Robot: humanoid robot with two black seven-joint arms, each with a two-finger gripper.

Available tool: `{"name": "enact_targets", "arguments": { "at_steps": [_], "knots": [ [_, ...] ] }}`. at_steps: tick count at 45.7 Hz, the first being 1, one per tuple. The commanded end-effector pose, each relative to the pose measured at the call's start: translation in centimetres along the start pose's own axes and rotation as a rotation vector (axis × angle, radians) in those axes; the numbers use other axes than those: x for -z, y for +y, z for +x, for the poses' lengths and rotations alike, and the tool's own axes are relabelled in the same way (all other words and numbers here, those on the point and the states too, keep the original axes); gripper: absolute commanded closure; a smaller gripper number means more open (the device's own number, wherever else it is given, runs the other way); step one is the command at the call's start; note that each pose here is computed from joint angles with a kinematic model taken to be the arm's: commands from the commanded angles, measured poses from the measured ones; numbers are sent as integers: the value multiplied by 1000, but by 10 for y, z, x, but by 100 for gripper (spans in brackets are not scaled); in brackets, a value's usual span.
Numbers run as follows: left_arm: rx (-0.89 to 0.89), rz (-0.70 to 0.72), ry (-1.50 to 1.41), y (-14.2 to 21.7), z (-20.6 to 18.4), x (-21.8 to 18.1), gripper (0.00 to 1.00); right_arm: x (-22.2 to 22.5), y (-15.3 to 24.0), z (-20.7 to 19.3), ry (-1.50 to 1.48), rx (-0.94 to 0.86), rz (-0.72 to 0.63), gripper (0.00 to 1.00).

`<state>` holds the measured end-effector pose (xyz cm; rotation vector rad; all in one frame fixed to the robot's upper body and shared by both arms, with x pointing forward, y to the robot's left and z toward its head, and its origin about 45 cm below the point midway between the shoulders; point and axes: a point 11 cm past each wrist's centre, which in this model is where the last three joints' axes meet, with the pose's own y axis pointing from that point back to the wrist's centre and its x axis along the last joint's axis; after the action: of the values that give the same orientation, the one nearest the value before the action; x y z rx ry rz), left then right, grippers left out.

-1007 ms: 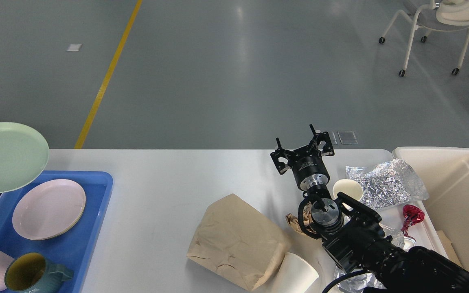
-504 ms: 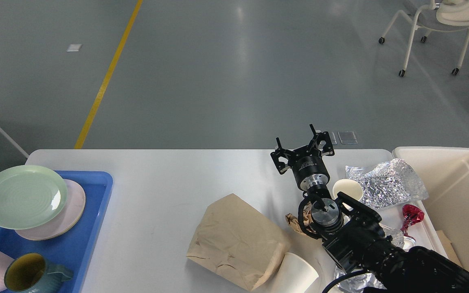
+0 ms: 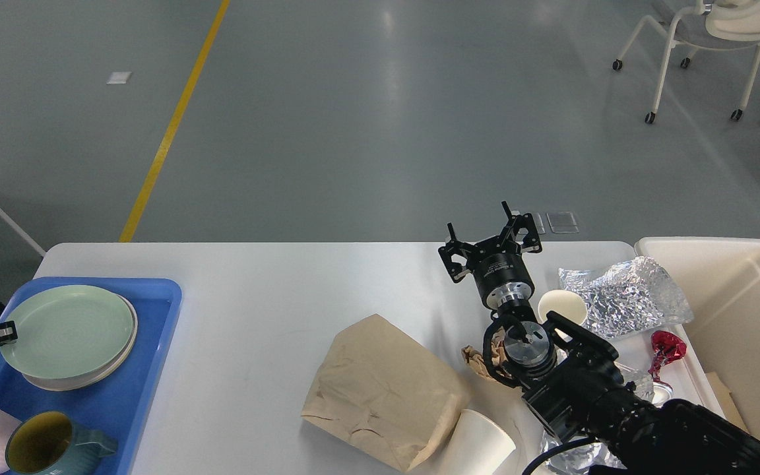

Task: Tidy desktop
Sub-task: 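Lift the green plate and lay it onto the pink plate in the tray, then release the plate and raise the left gripper above the tray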

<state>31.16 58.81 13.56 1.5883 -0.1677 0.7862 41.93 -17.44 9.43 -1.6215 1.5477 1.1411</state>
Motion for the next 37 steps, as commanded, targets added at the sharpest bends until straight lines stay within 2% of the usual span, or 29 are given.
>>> {"name": "enact_targets", "arguments": {
  "at_steps": [1, 3, 11, 14, 22, 24, 28, 32, 37],
  "knots": [
    [-5, -3, -5, -1, -1, 0, 58, 0, 0, 0, 0, 0, 0, 0],
    [-11, -6, -15, -1, -1, 0, 45, -1, 0, 0, -1, 0, -1, 0],
    [-60, -49, -21, 5, 12, -2, 23, 0, 0, 0, 0, 0, 0, 0],
    [-93, -93, -18, 15, 27, -1, 18, 0, 0, 0, 0, 0, 0, 0],
    [-301, -179, 45, 71, 111, 7, 11, 0, 0, 0, 0, 0, 0, 0],
    [-395, -249, 99, 92, 141, 0, 9, 0, 0, 0, 0, 0, 0, 0],
    [-483, -387, 220, 121, 176, -13, 8, 0, 0, 0, 0, 0, 0, 0],
    [-518, -577, 392, 152, 208, -34, 8, 0, 0, 0, 0, 0, 0, 0],
    [-508, -849, 628, 175, 225, -53, 7, 0, 0, 0, 0, 0, 0, 0]
  ]
}}
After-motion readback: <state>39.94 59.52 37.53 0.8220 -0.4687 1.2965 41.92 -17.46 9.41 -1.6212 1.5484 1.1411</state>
